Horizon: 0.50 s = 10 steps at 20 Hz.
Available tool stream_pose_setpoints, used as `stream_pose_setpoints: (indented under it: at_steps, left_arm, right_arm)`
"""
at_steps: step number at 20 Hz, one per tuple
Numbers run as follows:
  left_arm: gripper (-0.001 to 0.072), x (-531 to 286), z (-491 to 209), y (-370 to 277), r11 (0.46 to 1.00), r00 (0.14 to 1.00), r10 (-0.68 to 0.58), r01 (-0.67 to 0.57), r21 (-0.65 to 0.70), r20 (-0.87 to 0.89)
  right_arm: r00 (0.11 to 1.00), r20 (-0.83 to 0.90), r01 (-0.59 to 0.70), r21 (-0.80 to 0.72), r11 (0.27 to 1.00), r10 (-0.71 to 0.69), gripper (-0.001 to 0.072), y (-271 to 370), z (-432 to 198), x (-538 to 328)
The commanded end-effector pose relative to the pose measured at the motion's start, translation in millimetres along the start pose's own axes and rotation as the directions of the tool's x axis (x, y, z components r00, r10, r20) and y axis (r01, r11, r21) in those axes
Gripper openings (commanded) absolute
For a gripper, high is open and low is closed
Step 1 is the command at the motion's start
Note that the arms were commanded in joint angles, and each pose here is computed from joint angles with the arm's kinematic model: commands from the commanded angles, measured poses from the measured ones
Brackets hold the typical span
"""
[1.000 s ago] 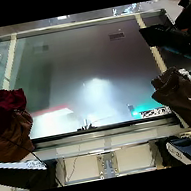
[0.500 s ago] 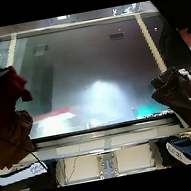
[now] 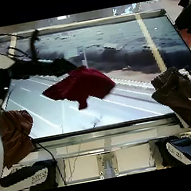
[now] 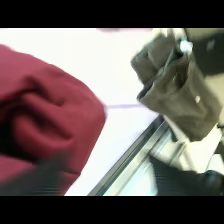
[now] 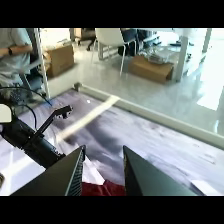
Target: Fold the shirts.
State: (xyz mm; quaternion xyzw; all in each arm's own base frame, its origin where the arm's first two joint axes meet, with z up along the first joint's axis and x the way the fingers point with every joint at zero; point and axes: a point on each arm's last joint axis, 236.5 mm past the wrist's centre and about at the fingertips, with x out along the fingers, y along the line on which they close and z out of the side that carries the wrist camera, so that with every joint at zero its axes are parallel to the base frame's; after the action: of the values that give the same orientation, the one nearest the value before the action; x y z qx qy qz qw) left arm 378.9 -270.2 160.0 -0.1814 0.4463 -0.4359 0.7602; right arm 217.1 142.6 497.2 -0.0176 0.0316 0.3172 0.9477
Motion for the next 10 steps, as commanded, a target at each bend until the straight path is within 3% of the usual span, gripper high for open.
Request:
stream_pose_setpoints:
  at_steps: [1, 3, 5, 7, 10]
  left_arm:
    - [0.071, 38, 15, 6, 0.99, 0.992, 0.098, -0.105, 0.092, 0.08]
    - [0.0709, 11, 47, 59, 0.952, 0.944, 0.263, -0.288, 0.107, 0.2]
    - [0.0708, -24, 44, 133, 0.884, 0.867, 0.467, -0.462, -0.071, 0.173]
    - [0.0704, -58, 16, 199, 0.769, 0.794, 0.606, -0.569, -0.292, 0.049]
    - [0.0704, -84, -21, 256, 0.665, 0.77, 0.631, -0.6, -0.444, -0.094]
  right_arm:
    - [0.985, -0.149, 0.086, -0.04, 0.996, -0.091, 0.0285, -23, -32, -2]
    - [0.919, -0.318, 0.221, -0.073, 0.972, -0.233, 0.0284, -63, -73, -8]
    - [0.793, -0.519, 0.348, -0.042, 0.937, -0.318, 0.0285, -98, -127, -16]
    - [0.689, -0.678, 0.351, 0.005, 0.936, -0.255, 0.0286, -107, -184, -5]
    - [0.592, -0.798, 0.336, 0.114, 0.935, -0.116, 0.0287, -114, -265, 31]
